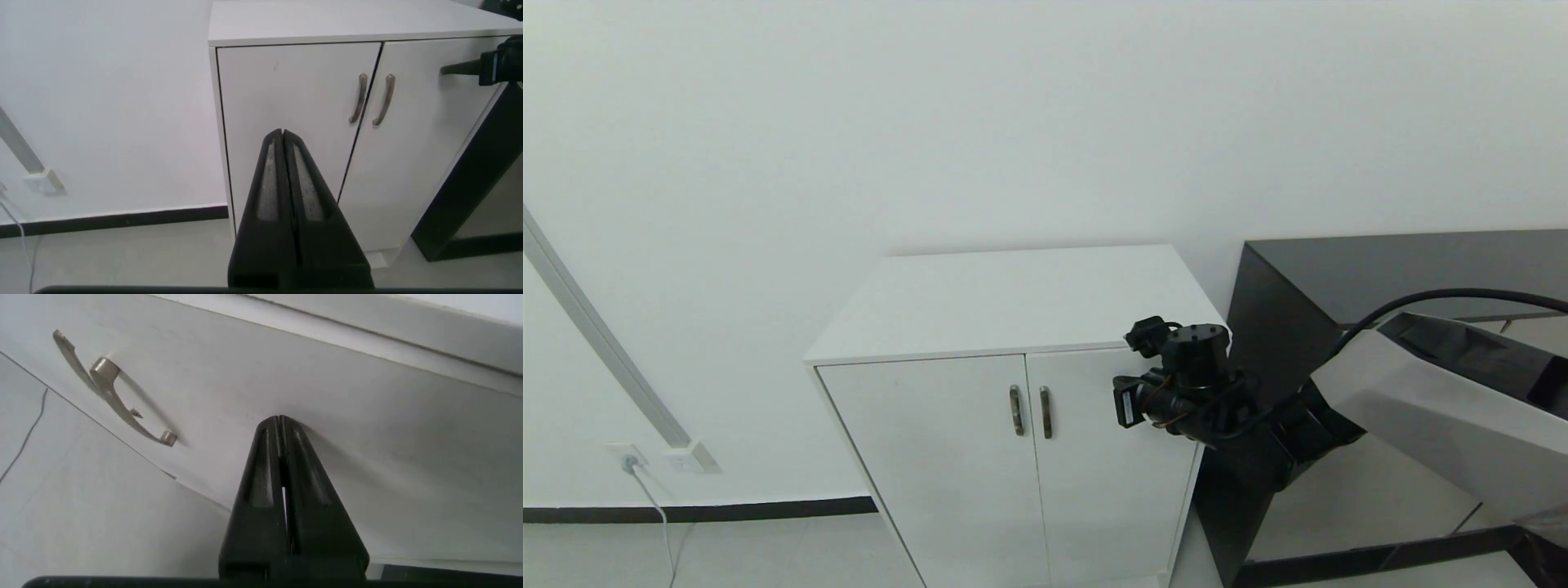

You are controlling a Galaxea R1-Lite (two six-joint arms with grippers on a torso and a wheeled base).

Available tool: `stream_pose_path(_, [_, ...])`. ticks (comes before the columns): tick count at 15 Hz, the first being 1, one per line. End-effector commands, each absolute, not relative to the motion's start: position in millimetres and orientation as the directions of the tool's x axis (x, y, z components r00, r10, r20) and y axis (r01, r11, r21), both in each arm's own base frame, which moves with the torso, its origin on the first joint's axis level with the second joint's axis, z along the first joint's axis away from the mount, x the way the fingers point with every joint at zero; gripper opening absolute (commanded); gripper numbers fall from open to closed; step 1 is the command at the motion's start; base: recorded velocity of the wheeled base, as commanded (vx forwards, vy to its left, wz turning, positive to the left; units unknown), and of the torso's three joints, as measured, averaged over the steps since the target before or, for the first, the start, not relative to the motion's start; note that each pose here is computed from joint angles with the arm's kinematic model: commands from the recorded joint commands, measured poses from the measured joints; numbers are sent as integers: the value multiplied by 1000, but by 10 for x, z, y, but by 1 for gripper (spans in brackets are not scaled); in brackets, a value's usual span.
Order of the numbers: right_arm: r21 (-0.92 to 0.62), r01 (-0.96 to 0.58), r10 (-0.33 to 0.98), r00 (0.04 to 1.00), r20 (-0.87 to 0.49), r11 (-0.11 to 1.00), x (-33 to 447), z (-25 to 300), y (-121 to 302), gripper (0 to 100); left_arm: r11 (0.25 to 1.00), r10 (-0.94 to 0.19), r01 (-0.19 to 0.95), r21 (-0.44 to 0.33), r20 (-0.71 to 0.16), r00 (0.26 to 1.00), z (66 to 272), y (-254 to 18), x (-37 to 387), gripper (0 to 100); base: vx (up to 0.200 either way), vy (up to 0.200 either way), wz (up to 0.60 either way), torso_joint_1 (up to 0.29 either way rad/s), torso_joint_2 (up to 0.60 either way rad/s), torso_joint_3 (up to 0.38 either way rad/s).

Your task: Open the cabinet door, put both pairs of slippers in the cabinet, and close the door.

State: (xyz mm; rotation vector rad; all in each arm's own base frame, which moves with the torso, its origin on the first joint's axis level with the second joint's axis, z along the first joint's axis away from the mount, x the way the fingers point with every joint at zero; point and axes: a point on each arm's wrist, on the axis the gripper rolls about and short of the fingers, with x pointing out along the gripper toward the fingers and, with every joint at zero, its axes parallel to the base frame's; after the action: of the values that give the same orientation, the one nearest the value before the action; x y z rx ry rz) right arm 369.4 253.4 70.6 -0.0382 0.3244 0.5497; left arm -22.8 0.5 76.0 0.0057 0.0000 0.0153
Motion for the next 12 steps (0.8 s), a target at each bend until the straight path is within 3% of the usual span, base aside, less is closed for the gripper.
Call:
stream_pose_path(1, [51, -515, 503, 806, -311, 856, 3735, 698, 2535, 0, 1000, 15, -15, 6, 0, 1000, 759, 6, -228, 0, 0, 0, 0, 0, 0, 0])
stream_pose_path(9, [51, -513, 503, 808, -308, 857, 3736, 725, 2527, 0, 1000, 17, -17, 6, -2, 1000, 755, 6, -227, 0, 0, 0, 0, 0, 0, 0])
stream_pose_path(12, [50, -517, 505, 805, -310, 854, 3538, 830, 2447, 0, 1000, 15, -15, -5, 0, 1000, 759, 6, -228, 0, 0, 0, 0, 0, 0, 0])
